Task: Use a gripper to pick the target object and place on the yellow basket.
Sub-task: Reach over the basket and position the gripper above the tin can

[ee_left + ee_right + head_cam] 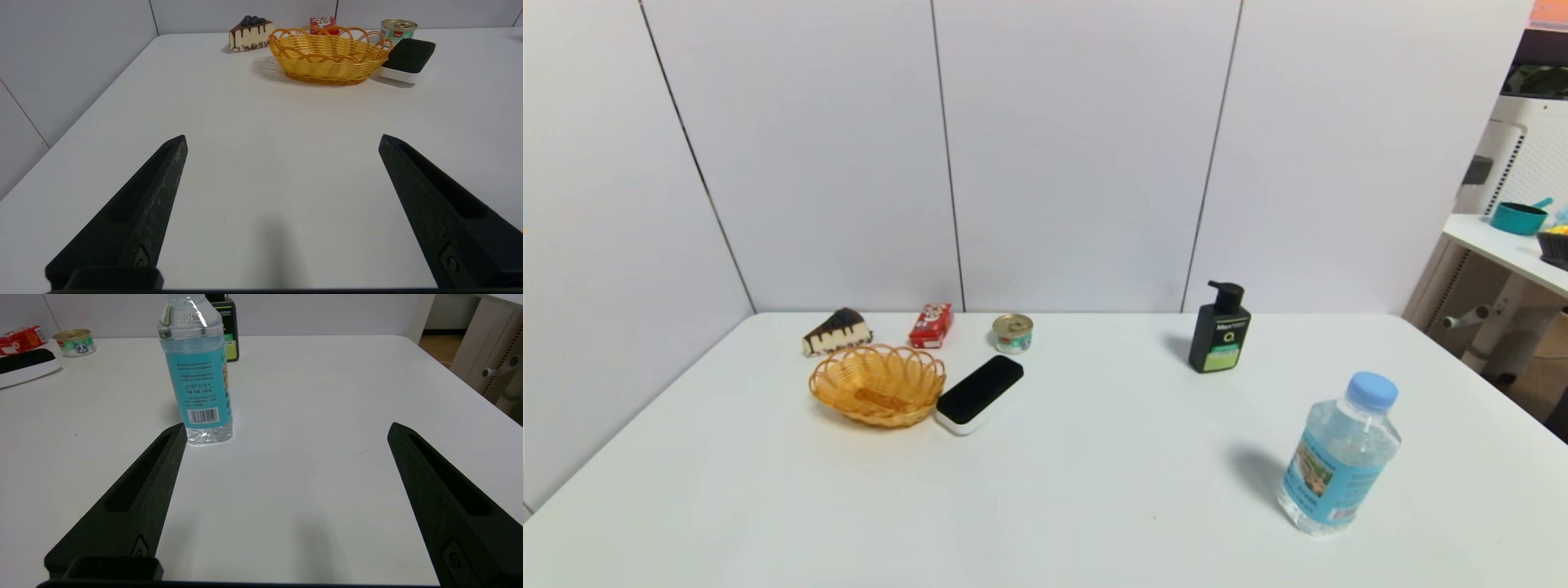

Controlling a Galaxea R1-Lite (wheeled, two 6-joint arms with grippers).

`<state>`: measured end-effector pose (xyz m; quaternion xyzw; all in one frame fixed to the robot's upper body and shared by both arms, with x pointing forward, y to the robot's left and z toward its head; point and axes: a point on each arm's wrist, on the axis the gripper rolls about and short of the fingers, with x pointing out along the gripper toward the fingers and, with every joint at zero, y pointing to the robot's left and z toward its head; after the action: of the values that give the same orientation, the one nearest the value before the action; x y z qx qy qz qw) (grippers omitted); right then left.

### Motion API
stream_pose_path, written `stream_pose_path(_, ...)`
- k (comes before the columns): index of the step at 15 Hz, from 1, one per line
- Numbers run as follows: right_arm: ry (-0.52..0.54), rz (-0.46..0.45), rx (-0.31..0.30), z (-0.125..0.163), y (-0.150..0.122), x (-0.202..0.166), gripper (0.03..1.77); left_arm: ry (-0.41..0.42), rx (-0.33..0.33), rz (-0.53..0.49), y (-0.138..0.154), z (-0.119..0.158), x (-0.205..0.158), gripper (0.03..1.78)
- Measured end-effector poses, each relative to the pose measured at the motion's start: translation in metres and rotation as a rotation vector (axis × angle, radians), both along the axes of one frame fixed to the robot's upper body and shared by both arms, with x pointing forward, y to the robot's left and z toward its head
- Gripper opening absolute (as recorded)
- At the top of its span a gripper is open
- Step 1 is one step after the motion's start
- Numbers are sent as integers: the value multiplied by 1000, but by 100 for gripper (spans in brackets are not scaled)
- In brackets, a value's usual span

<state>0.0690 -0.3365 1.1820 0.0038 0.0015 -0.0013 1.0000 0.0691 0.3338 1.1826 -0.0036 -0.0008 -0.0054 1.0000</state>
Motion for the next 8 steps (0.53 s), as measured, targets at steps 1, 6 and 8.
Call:
stream_pose_path(1,0,0,0,0,0,0,169,0,0,0,0,0,0,169)
stream_pose_path(6,0,0,0,0,0,0,169,0,0,0,0,0,0,169)
stream_pose_path(8,0,0,0,0,0,0,169,0,0,0,0,0,0,169)
